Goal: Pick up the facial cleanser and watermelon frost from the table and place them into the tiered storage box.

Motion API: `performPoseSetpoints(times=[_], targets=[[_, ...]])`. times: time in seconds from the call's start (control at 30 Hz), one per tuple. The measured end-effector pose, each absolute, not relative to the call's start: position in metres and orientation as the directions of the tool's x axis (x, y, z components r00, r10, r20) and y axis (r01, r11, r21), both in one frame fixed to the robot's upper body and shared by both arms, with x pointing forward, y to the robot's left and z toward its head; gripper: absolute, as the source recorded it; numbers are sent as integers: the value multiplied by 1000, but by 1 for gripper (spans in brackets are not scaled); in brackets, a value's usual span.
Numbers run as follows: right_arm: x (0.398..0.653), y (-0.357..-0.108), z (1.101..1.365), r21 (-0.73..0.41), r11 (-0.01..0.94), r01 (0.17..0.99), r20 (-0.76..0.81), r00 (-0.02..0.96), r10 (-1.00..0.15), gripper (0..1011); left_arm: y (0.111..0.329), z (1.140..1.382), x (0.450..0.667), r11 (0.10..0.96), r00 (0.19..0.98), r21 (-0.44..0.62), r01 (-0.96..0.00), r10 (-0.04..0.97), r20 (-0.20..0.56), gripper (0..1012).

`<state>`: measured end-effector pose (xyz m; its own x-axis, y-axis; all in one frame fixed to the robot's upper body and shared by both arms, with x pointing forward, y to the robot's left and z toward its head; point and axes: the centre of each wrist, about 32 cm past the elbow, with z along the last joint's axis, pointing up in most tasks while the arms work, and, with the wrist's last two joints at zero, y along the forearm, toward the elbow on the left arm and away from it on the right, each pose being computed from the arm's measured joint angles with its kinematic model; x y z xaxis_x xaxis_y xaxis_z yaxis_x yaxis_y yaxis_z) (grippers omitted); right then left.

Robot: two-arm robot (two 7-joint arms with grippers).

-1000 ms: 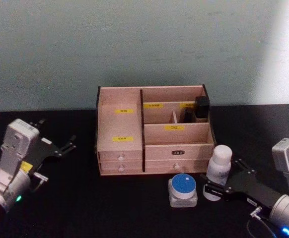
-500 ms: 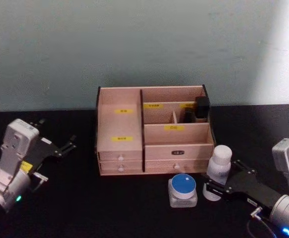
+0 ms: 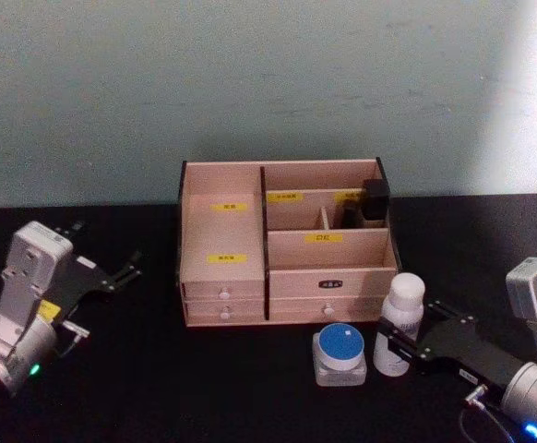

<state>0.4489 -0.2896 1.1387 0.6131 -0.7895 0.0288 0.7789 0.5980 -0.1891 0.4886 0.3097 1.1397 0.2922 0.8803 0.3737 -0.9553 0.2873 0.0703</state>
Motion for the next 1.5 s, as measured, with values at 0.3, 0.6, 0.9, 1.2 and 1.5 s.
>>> performPoseSetpoints(times=[0.3,0.6,0.9,1.2,1.5], targets=[[449,-290,1139,-188,598,779,29,613,-789,593,310,1140,489,287,292,70,-955,880,374,1001],[445,-294,1151,-148,609,779,27,619,-785,593,310,1140,489,287,292,70,-955,880,374,1001],[442,-297,1180,-106,623,775,21,628,-778,593,310,1140,489,287,292,70,-955,880,374,1001],[453,-294,1207,-62,645,762,35,647,-761,593,310,1140,489,287,292,70,-955,880,374,1001],[487,-281,1217,-32,654,756,48,654,-755,593,310,1140,489,287,292,70,-955,880,374,1001]])
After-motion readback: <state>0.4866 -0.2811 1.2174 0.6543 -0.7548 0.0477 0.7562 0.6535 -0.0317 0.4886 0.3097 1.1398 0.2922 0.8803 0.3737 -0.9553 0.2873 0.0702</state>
